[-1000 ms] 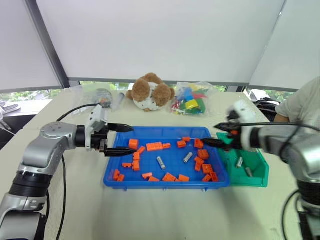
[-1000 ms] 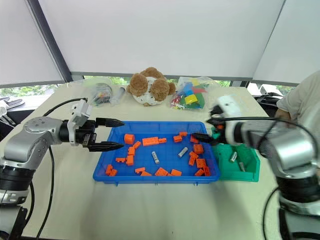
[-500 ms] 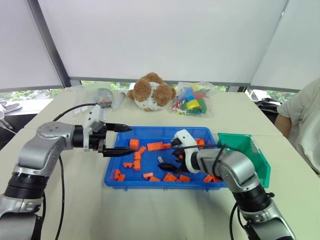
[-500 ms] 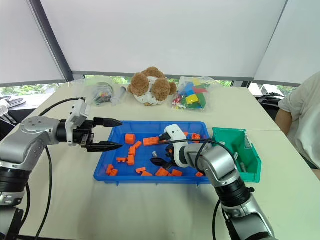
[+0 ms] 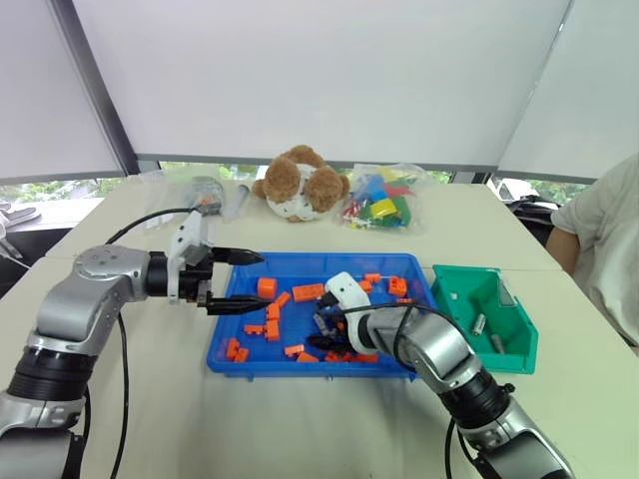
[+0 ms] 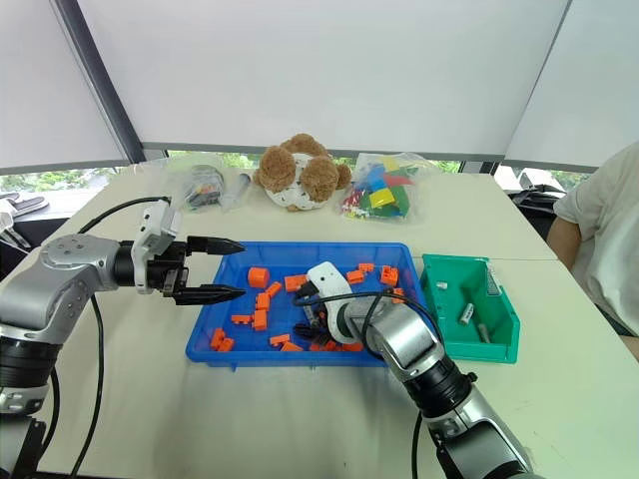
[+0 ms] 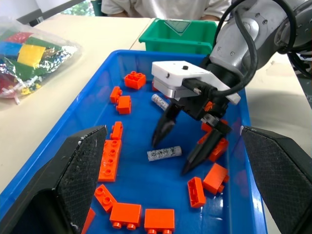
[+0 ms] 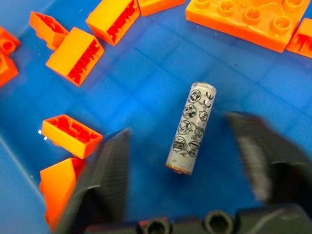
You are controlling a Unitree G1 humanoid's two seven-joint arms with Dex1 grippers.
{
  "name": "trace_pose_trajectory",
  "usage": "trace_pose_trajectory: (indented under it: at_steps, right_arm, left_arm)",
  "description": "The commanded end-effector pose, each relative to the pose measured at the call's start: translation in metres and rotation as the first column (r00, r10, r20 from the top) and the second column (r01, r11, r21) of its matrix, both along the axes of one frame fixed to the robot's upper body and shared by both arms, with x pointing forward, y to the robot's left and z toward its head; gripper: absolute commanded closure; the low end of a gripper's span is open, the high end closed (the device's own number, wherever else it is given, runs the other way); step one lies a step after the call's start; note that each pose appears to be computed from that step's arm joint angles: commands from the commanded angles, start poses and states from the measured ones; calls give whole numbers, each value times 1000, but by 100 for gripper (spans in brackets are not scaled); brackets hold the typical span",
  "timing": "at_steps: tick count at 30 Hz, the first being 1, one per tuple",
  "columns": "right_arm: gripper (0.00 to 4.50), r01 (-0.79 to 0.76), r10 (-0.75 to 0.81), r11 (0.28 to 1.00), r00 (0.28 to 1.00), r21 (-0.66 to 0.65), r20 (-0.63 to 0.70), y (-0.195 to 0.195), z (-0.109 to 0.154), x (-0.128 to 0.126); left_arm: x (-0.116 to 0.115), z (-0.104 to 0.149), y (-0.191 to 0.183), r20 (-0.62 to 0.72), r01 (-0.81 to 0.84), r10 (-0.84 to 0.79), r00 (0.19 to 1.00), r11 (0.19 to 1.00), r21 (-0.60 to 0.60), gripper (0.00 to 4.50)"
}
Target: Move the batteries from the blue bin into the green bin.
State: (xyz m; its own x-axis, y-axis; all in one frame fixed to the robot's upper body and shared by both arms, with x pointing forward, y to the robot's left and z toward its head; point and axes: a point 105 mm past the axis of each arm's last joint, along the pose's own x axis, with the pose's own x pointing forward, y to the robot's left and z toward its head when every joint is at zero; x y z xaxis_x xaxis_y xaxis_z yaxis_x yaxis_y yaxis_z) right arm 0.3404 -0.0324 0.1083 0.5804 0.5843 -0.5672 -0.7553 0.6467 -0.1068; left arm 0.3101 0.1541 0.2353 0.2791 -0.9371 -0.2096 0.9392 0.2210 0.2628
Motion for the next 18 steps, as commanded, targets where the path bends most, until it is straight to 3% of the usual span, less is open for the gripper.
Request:
trace_pose_trajectory:
  at_steps: [1,3,6,9,14,18]
  right_arm:
    - [336,-13,13,1000,1000,-1,18,2,6,3]
    - [442,-11,11,1000,1000,-3,25,1,8,4]
    - [446,8,-9,1000,999,26,40,-4,20,8]
    - [446,54,-64,987,996,151,61,-18,55,11]
    - [446,266,-313,939,924,216,221,-108,130,16]
    - [446,488,-496,867,819,102,289,-201,137,0]
  left_arm:
    - [-4,13,-1,57,6,-5,998,1000,-9,0]
    - [-4,13,-1,57,6,-6,998,1000,-11,0]
    - [-5,15,-1,57,10,-9,998,1000,-22,0]
    - [-5,15,-2,59,12,-11,998,1000,-23,0]
    - [-6,14,-1,56,13,-12,998,1000,-22,0]
    - [-5,10,-4,49,23,-22,999,999,-27,0]
